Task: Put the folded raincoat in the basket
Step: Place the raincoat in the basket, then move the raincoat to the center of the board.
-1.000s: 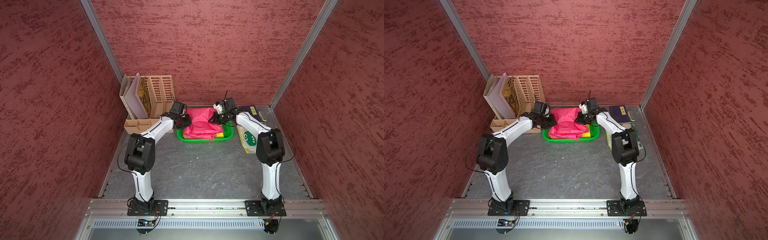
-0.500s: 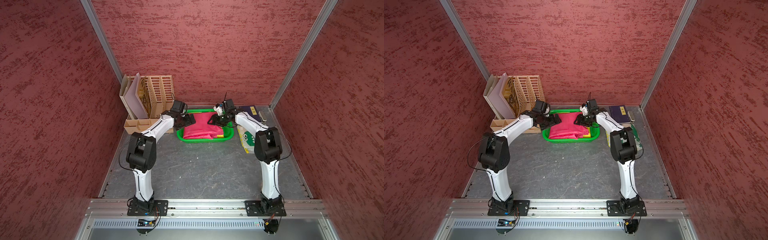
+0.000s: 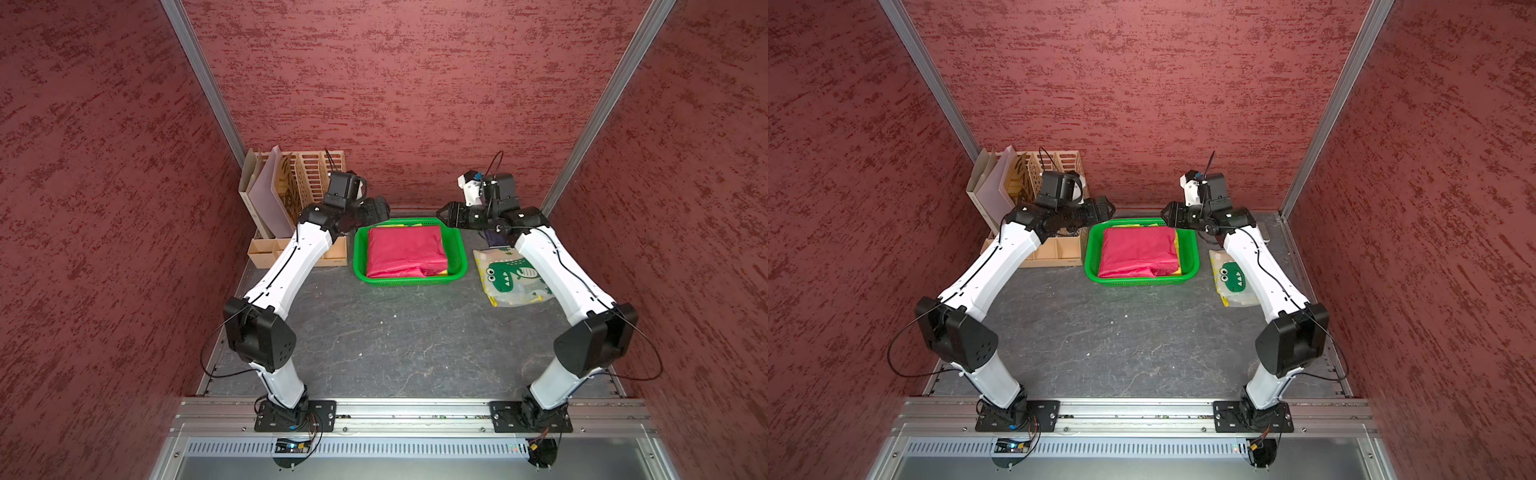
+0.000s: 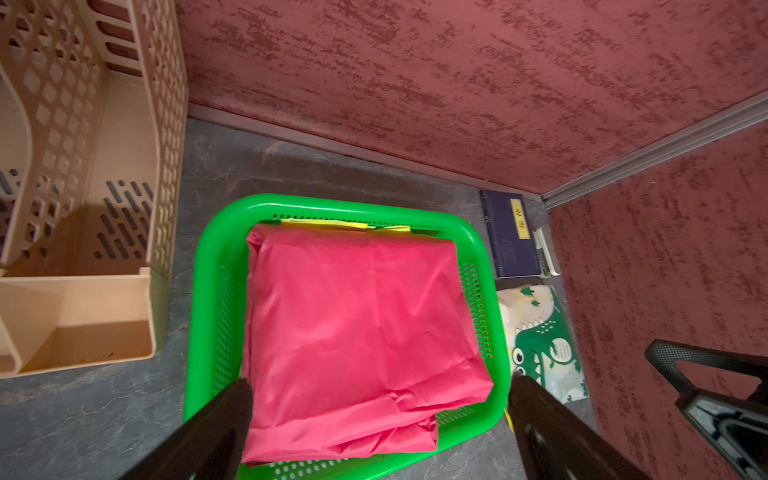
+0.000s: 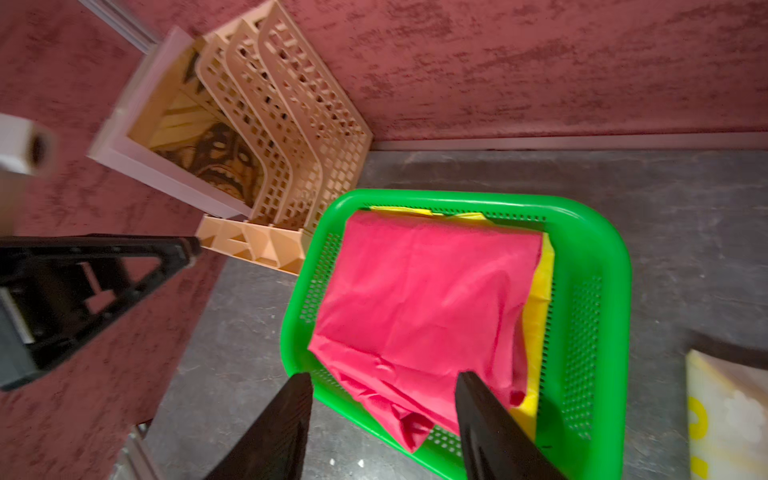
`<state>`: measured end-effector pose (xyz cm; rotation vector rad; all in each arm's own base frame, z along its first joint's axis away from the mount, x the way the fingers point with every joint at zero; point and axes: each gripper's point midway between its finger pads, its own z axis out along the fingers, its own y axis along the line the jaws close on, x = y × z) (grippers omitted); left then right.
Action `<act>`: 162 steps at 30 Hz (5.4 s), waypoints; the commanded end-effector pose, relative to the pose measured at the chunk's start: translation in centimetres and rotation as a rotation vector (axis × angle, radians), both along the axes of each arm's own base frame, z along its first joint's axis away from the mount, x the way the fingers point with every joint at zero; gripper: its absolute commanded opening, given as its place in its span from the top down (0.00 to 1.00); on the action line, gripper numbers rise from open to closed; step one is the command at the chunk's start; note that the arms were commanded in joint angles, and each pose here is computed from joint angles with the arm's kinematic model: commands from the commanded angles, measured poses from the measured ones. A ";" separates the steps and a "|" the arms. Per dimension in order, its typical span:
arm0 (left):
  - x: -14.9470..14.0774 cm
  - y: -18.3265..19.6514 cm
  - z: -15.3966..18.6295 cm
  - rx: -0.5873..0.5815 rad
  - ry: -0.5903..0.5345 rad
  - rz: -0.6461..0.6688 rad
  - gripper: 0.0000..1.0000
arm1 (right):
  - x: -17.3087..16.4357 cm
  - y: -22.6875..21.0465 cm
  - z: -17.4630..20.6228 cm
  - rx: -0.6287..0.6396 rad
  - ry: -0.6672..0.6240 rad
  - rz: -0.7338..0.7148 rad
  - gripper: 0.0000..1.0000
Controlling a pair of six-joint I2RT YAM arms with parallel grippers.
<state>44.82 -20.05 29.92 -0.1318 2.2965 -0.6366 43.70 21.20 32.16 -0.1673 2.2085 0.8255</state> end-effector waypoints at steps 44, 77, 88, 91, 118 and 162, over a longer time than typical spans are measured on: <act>-1.8 -2.8 -4.0 -0.067 -0.039 -0.035 0.00 | -5.9 -7.0 -2.3 -0.212 -0.074 -0.255 0.43; -11.3 -4.7 -12.9 -0.145 0.109 -0.151 0.00 | -1.6 -24.1 -23.4 -0.463 0.463 -0.647 0.41; -11.7 -5.0 -13.6 -0.150 0.124 -0.170 0.00 | 1.7 -25.4 -23.6 -0.555 0.453 -0.635 0.87; -11.8 -5.0 -13.8 -0.156 0.129 -0.172 0.00 | 2.1 -25.5 -24.2 -0.568 0.469 -0.625 0.90; -14.2 -3.9 -14.7 -0.164 0.164 -0.170 0.00 | -6.6 -22.1 -28.9 -0.412 0.664 -0.575 0.90; -19.9 -1.7 -13.4 -0.153 0.161 -0.148 0.00 | -18.0 -16.8 -25.0 -0.653 0.645 -0.555 1.00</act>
